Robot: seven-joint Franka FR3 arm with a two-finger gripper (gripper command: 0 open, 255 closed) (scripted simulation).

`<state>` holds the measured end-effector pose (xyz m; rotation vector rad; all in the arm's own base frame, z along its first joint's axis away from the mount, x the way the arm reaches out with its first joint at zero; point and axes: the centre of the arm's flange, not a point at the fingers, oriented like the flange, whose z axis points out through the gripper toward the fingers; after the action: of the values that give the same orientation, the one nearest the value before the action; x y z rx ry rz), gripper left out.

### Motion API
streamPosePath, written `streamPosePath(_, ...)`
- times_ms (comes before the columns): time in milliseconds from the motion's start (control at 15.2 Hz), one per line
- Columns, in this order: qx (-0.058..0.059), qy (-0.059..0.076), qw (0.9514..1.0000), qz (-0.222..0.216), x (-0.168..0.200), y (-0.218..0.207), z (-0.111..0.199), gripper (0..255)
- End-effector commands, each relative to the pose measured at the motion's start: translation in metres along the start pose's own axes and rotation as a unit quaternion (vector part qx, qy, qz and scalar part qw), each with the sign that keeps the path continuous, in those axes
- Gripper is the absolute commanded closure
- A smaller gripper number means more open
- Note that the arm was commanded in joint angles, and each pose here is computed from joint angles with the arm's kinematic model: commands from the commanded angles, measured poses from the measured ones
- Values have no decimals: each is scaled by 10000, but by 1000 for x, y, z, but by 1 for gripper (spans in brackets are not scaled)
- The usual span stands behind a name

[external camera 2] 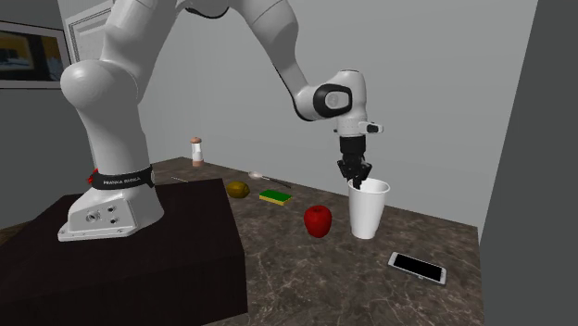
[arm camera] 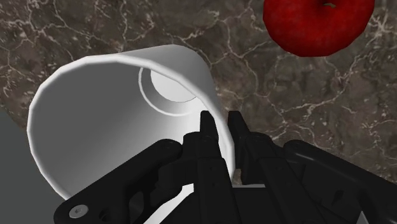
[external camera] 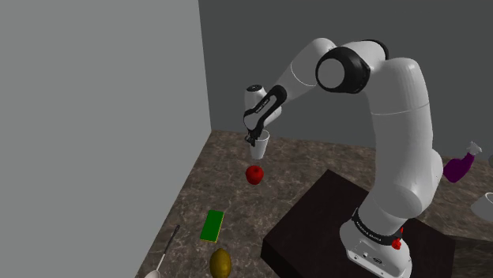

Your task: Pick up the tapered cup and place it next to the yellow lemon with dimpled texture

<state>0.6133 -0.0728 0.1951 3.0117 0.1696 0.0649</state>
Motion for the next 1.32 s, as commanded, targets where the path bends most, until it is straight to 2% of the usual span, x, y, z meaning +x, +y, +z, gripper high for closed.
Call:
streamPosePath(0, 1, 0, 10000, -1, 0, 2, -13, 255)
streamPosePath(1254, 1, 0, 10000, -1, 4, 15, -112, 255)
